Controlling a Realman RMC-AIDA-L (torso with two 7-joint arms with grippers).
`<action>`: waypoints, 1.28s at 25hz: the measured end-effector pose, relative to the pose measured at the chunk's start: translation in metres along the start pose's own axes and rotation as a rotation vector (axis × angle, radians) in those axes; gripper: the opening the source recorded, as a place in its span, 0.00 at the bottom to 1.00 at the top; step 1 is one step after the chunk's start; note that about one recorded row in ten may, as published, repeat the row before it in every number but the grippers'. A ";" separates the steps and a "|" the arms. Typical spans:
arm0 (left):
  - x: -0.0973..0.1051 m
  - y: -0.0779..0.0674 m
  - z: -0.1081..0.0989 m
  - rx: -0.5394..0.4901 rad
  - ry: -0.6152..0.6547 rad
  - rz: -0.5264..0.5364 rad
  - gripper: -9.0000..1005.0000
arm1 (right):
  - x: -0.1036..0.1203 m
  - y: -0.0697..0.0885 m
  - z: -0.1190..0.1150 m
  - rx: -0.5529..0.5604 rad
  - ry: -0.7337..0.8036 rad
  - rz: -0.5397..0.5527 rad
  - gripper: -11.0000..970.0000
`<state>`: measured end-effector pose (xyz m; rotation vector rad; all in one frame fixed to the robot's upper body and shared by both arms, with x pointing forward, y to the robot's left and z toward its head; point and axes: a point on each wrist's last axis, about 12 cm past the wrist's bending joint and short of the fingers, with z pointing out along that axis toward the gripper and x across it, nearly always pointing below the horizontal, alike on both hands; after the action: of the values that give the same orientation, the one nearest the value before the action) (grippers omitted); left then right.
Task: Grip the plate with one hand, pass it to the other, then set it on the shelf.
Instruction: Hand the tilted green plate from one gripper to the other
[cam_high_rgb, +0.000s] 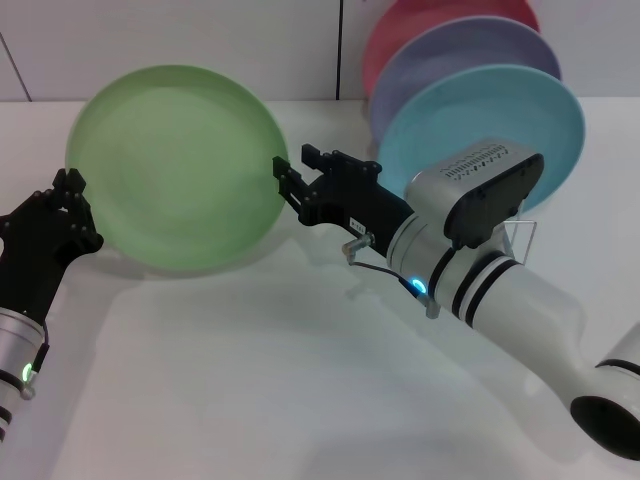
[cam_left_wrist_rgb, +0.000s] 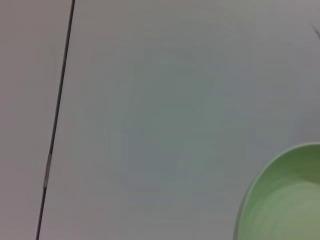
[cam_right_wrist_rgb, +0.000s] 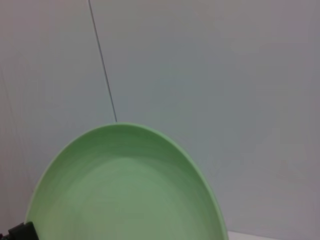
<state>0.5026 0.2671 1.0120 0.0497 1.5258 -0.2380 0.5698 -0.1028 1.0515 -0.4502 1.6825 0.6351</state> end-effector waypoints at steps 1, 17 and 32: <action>0.000 0.000 0.000 0.000 0.000 0.000 0.04 | 0.000 0.000 0.000 -0.001 -0.001 0.001 0.43; 0.000 -0.001 0.000 0.002 0.002 -0.001 0.04 | -0.001 0.003 0.001 -0.008 -0.007 0.003 0.34; 0.001 -0.002 -0.002 0.004 0.003 -0.006 0.04 | -0.001 0.003 0.001 -0.007 -0.004 0.002 0.25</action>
<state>0.5004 0.2656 1.0110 0.0489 1.5291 -0.2460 0.5687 -0.0997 1.0528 -0.4520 1.6773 0.6435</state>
